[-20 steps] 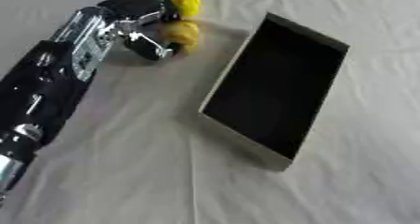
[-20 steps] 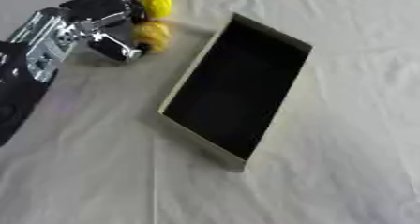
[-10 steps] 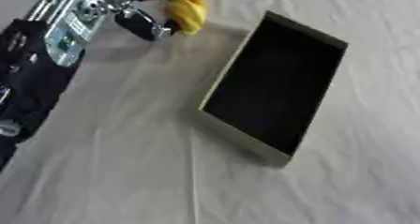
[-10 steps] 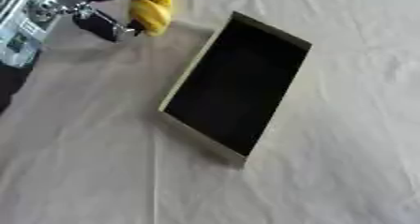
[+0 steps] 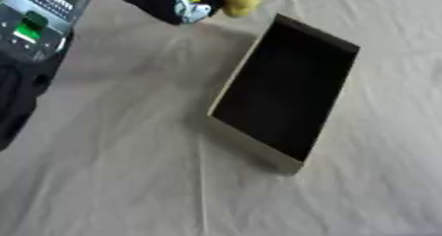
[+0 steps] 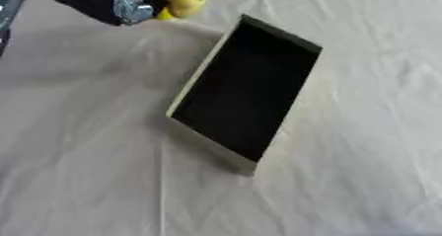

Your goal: Pick up objects on the table and place them in the box.

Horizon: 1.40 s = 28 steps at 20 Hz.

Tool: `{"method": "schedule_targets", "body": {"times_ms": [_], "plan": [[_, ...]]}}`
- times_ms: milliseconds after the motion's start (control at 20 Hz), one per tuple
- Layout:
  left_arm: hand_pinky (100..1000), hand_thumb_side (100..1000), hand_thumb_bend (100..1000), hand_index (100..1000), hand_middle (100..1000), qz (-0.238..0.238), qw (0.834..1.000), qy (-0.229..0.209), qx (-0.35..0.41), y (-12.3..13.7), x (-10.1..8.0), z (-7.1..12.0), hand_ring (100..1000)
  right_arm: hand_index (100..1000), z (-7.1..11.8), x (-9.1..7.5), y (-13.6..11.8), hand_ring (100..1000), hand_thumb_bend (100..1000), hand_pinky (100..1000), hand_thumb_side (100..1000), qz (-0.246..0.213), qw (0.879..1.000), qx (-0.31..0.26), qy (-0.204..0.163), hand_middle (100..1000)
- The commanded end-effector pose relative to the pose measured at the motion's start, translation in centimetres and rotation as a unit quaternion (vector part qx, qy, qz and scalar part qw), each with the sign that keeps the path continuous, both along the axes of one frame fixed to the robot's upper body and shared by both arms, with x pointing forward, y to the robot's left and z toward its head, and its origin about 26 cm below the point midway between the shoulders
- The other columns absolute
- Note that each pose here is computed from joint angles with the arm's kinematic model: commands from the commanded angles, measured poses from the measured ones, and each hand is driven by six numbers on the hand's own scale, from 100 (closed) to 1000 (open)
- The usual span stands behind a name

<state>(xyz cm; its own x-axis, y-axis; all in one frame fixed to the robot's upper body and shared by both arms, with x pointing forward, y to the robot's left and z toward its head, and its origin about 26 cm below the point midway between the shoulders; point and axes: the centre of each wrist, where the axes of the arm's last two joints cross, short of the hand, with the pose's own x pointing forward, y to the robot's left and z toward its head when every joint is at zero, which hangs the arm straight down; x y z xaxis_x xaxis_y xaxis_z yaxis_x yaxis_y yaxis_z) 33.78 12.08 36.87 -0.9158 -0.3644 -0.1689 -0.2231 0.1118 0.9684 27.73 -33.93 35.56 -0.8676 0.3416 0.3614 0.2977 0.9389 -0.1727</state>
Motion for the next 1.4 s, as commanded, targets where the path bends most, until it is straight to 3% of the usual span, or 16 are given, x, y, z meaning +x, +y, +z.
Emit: {"method": "schedule_targets", "body": {"times_ms": [50, 150, 250, 650, 750, 1000, 1400], "plan": [[681, 152, 100, 674, 554, -0.069, 0.998, -0.011, 0.004, -1.8, -3.8, 0.5, 604, 784, 1.2, -0.8, -0.2, 790, 100, 870, 461, -0.013, 1.000, -0.019, -0.019, 762], [683, 148, 100, 675, 555, -0.078, 0.997, 0.000, 0.012, -2.5, -4.6, 0.0, 606, 784, 1.2, -0.8, -0.2, 790, 100, 869, 457, -0.015, 0.999, -0.020, -0.020, 762], [683, 152, 100, 673, 549, -0.067, 0.997, 0.014, 0.019, -2.9, -4.3, -0.8, 603, 784, 1.2, -0.8, -0.2, 790, 100, 869, 454, -0.017, 0.999, -0.020, -0.021, 761], [683, 149, 100, 670, 551, 0.012, 0.997, 0.042, 0.060, -4.0, 0.0, -5.1, 596, 783, 1.0, -0.8, -0.3, 790, 100, 869, 452, -0.016, 0.999, -0.017, -0.025, 761], [684, 202, 100, 667, 548, 0.026, 0.996, 0.049, 0.067, -4.3, 1.0, -6.2, 594, 783, 0.9, -0.7, -0.3, 790, 100, 869, 454, -0.017, 0.999, -0.016, -0.023, 761], [692, 261, 100, 675, 555, 0.035, 0.995, 0.065, 0.063, -4.7, 2.3, -8.2, 599, 782, 0.6, -0.7, -0.4, 790, 100, 870, 452, -0.019, 1.000, -0.011, -0.021, 760], [717, 226, 100, 705, 586, 0.065, 0.992, 0.073, 0.075, -6.2, 5.0, -12.1, 627, 782, 0.1, -0.5, -0.3, 790, 100, 873, 471, -0.014, 1.000, -0.006, -0.012, 760]]}}
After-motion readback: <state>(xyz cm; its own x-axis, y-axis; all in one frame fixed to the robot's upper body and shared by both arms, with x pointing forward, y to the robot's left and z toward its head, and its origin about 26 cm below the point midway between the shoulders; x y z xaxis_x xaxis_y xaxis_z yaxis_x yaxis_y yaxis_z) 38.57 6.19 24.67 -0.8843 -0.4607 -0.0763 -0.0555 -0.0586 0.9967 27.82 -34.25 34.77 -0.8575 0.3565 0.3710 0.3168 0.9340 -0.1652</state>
